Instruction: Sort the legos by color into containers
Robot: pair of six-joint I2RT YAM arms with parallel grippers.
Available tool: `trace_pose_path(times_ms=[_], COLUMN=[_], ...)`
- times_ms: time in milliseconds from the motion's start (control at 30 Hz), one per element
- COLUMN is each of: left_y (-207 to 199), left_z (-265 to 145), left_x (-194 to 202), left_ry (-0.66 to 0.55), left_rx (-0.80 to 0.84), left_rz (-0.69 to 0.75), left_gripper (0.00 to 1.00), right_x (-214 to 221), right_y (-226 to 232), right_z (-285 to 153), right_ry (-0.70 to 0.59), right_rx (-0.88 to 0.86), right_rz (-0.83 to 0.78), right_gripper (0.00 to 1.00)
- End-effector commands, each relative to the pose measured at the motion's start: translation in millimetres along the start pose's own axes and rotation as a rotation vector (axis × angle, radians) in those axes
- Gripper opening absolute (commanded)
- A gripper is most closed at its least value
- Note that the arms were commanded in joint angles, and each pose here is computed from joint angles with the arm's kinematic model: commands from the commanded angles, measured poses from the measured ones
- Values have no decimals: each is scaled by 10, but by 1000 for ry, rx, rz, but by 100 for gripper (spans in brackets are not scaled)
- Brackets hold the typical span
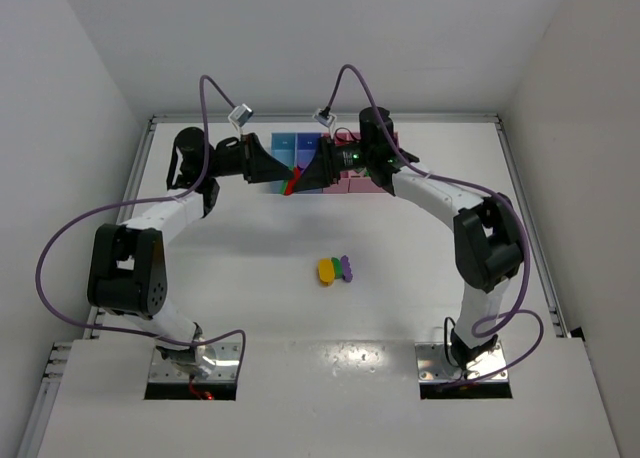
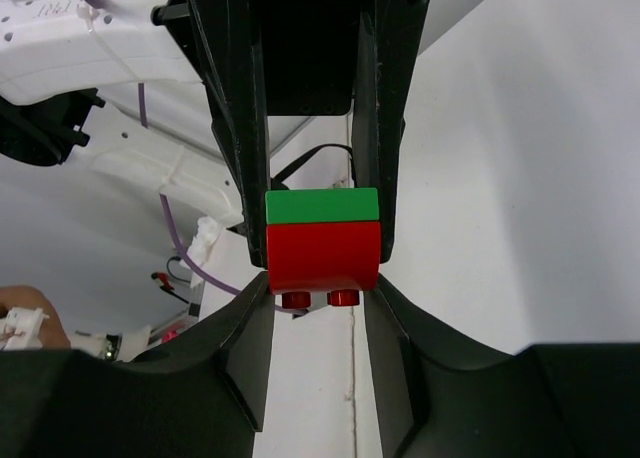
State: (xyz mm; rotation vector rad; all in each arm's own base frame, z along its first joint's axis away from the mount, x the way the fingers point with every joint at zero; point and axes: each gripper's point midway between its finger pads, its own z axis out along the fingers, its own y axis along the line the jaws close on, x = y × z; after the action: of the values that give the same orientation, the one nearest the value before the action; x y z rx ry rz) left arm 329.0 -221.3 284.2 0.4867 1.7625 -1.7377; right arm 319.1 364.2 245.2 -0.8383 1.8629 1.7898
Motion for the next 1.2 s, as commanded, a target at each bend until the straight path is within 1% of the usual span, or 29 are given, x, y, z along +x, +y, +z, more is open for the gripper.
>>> trace_pose_path(times_ms=[0,33,67,300,333,400,467,567,600,633,667,733,767,800,833,867,1000,1033,1167], left_y=[-210,-210,-210,-194,-183,-166,-161,-154,-154,-146,-146,-146,-146,-146,-142,-141,-92,-111,-131], left_z=[53,53,53,52,52,51,51,50,50,54,54,54,54,54,54,59,-26,-65,-78], left_x=[36,36,36,47,52,65,64,71,71,58,58,58,58,58,57,21,-22,-56,1], left_ry=[19,19,19,21,23,26,26,27,27,20,19,19,19,19,19,-1,-42,-53,-33], left_rx=[42,42,42,38,35,31,31,28,28,23,23,23,23,23,23,8,-36,-42,-33], left_rz=[72,72,72,64,66,57,68,58,58,58,58,58,58,58,67,61,43,53,63], left_gripper=[11,11,11,11,11,11,11,11,11,11,11,11,15,23,35,56,88,90,90], right_x=[-252,-252,-252,-241,-241,-280,-259,-287,-287,-297,-297,-297,-297,-281,-281,-281,-221,-221,-198], right_y=[194,195,195,223,223,232,255,276,276,282,282,282,282,268,268,268,303,303,331], right_z=[72,72,72,105,105,108,141,141,141,142,142,142,142,142,142,142,118,118,62], right_ry=[-41,-41,-41,-37,-37,-46,-40,-43,-43,-46,-46,-46,-46,-46,-46,-46,-38,-38,-37], right_rx=[-24,-24,-24,-33,-33,-28,-35,-37,-37,-39,-40,-40,-40,-40,-40,-40,-45,-45,-46], right_rz=[-126,-126,-126,-135,-135,-143,-144,-152,-152,-161,-161,-161,-161,-162,-162,-162,-156,-156,-154], right_gripper=[40,40,37,37,39,39,42,41,37,29,25,13,6,3,0,0,0,0,0])
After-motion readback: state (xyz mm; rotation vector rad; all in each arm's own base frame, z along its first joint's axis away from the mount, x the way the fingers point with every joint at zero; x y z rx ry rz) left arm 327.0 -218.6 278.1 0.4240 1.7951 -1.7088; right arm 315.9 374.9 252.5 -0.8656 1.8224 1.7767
